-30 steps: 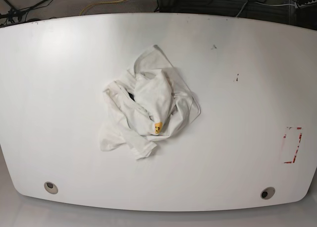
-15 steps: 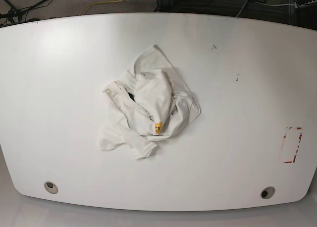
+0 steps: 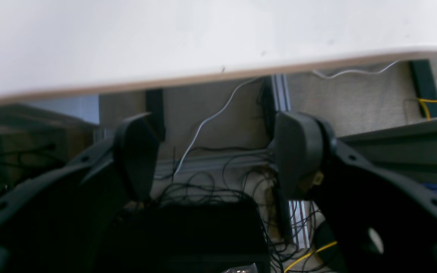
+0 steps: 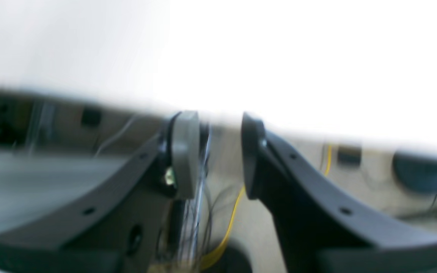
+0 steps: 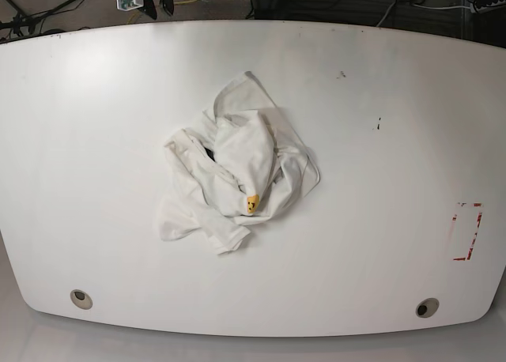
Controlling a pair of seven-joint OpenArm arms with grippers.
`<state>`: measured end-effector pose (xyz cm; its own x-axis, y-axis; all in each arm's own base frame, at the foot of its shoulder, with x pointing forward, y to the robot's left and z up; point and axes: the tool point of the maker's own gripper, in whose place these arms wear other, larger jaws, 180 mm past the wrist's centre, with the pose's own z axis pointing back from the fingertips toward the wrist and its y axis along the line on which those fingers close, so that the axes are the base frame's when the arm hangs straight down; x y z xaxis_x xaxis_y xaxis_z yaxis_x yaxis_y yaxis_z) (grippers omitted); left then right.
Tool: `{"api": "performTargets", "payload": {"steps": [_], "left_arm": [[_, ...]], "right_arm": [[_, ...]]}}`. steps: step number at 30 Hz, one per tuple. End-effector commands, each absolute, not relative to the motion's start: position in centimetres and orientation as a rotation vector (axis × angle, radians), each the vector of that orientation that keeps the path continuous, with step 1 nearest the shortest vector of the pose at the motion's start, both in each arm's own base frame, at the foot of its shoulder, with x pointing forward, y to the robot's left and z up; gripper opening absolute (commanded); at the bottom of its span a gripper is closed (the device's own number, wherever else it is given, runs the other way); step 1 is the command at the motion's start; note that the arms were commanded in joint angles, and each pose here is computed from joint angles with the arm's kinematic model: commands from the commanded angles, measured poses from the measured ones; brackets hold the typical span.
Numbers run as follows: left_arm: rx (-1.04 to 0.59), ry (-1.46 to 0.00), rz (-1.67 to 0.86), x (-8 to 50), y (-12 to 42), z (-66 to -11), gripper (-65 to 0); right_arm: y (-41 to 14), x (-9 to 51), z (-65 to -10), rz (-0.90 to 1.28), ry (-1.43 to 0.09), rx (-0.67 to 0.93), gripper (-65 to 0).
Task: Fold the T-shirt properly
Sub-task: 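Lower the right gripper onto the crumpled shirt and pinch a fold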
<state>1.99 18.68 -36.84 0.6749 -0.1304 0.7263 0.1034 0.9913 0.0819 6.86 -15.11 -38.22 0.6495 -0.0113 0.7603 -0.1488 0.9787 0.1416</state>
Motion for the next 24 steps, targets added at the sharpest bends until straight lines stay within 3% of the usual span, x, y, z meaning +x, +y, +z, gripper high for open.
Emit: {"api": "performTargets", "payload": {"steps": [1, 6, 12, 16, 21, 24], "left_arm": [[0.012, -0.893, -0.128, 3.9, 17.8, -36.1, -21.0], [0.012, -0.936, -0.122, 5.4, 17.6, -36.0, -19.9], [0.026, -0.970, -0.084, 6.5, 17.5, -35.9, -9.4], [0.028, -0.970, -0.088, 6.5, 17.5, -35.9, -9.4], [0.031, -0.985, -0.092, 7.2, 17.6, -36.0, -9.4], [0.035, -1.014, -0.091, 8.3, 17.7, -36.0, -9.4]], "right_arm": [[-15.2, 9.0, -36.7, 0.120, -0.944, 0.209, -46.9], [-15.4, 12.3, -36.3, 0.167, -0.987, 0.202, -46.5], [-13.7, 16.8, -36.2, 0.307, -0.986, 0.243, -46.3], [-14.4, 20.7, -35.8, 0.357, -0.988, 0.173, -45.5], [-13.9, 24.5, -35.0, 0.427, -0.989, 0.115, -30.9], [-12.6, 25.6, -34.4, 0.487, -1.003, 0.109, -29.3]]}}
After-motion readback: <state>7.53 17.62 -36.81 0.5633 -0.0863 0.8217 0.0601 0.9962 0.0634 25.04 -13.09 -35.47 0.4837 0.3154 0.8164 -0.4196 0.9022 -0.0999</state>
